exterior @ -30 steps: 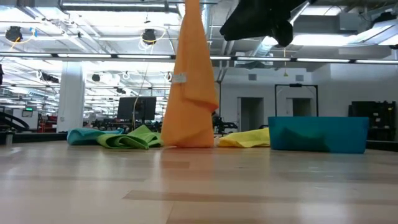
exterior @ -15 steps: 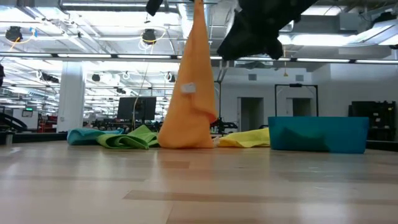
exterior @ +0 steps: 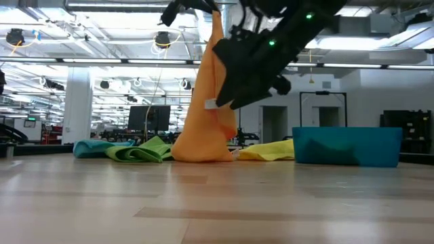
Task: Fold microfiber towels
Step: Fold the orange microfiber cloth
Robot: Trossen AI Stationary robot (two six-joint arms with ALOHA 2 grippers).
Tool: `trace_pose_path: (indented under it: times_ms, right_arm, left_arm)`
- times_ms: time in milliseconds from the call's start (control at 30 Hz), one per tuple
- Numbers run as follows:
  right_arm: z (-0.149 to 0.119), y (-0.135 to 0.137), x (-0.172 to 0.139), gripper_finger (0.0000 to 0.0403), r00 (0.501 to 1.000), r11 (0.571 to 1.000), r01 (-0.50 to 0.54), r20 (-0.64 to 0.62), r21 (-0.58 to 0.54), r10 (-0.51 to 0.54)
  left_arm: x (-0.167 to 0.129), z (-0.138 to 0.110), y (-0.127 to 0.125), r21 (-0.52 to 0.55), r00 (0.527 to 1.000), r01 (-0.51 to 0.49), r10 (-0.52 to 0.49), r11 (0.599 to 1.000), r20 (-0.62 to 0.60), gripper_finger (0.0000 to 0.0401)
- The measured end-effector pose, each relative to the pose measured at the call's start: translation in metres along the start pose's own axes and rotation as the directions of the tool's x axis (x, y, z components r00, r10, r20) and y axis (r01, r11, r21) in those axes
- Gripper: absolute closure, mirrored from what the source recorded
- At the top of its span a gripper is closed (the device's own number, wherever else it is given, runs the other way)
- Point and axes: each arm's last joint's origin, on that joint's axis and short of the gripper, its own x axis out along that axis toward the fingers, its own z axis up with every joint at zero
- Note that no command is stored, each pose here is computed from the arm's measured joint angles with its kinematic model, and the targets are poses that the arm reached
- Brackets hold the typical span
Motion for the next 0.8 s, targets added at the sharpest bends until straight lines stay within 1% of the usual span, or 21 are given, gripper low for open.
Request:
trace_pose_path:
  times_ms: [100, 133, 200, 233, 267, 333, 367, 433, 500, 567, 600, 700, 800]
  right_arm:
    - [0.004, 0.006, 0.007, 0.0171, 1.0, 1.0, 0.009, 0.006, -0.018, -0.008]
    - [0.006, 0.009, 0.01, 0.0173, 1.0, 0.999, 0.027, 0.012, -0.02, -0.026]
    - [0.003, 0.008, 0.012, 0.0177, 0.995, 0.995, 0.098, -0.006, -0.029, -0.098]
    - [0.005, 0.009, 0.014, 0.018, 0.993, 0.992, 0.121, -0.002, -0.016, -0.121]
    - [0.006, 0.01, 0.016, 0.0183, 0.991, 0.991, 0.134, 0.0, 0.003, -0.134]
    - [0.006, 0.007, 0.018, 0.0196, 0.987, 0.987, 0.162, -0.021, 0.007, -0.161]
    - [0.008, 0.008, 0.021, 0.0208, 0.986, 0.987, 0.163, -0.025, 0.012, -0.163]
    - [0.008, 0.005, 0.024, 0.0245, 0.985, 0.986, 0.165, -0.05, 0.006, -0.164]
    - [0.012, 0.005, 0.023, 0.0302, 0.986, 0.987, 0.159, -0.05, 0.011, -0.158]
    - [0.017, 0.006, 0.013, 0.0367, 0.988, 0.989, 0.148, -0.048, -0.005, -0.148]
    - [0.021, 0.007, 0.006, 0.0383, 0.99, 0.99, 0.137, -0.041, -0.018, -0.138]
    - [0.034, 0.007, -0.02, 0.0386, 0.993, 0.993, 0.113, -0.034, -0.027, -0.114]
    - [0.049, 0.004, -0.054, 0.0395, 0.996, 0.996, 0.085, -0.009, -0.025, -0.085]
  left_arm:
    - [0.001, 0.001, 0.001, 0.005, 1.0, -0.004, 0.004, 1.0, 0.001, 0.0401]
    - [0.001, 0.001, 0.001, 0.005, 1.0, -0.003, 0.003, 1.0, 0.001, 0.0401]
    - [0.001, 0.001, 0.001, 0.005, 1.0, 0.004, -0.004, 1.0, -0.007, 0.0401]
    - [0.001, 0.001, 0.001, 0.009, 1.0, 0.007, -0.007, 1.0, -0.011, 0.0401]
    - [0.001, 0.001, 0.001, 0.019, 1.0, 0.01, -0.009, 1.0, -0.014, 0.0401]
    - [0.001, 0.001, 0.001, 0.04, 1.0, 0.014, -0.013, 0.999, -0.018, 0.0401]
    - [0.001, 0.001, 0.001, 0.049, 1.0, 0.014, -0.013, 0.999, -0.018, 0.0401]
    - [0.001, 0.0, 0.001, 0.063, 1.0, 0.012, -0.01, 0.998, -0.022, 0.0401]
    - [0.001, 0.0, 0.001, 0.065, 1.0, 0.01, -0.009, 0.998, -0.023, 0.0401]
    - [0.001, 0.0, 0.002, 0.078, 0.999, 0.013, -0.011, 0.997, -0.032, 0.0401]
    - [0.001, 0.0, 0.002, 0.084, 0.999, 0.022, -0.019, 0.996, -0.041, 0.0401]
    - [-0.001, 0.001, 0.003, 0.091, 0.996, 0.055, -0.048, 0.994, -0.078, 0.0401]
    - [-0.007, 0.003, 0.003, 0.059, 0.987, 0.112, -0.104, 0.992, -0.122, 0.0401]
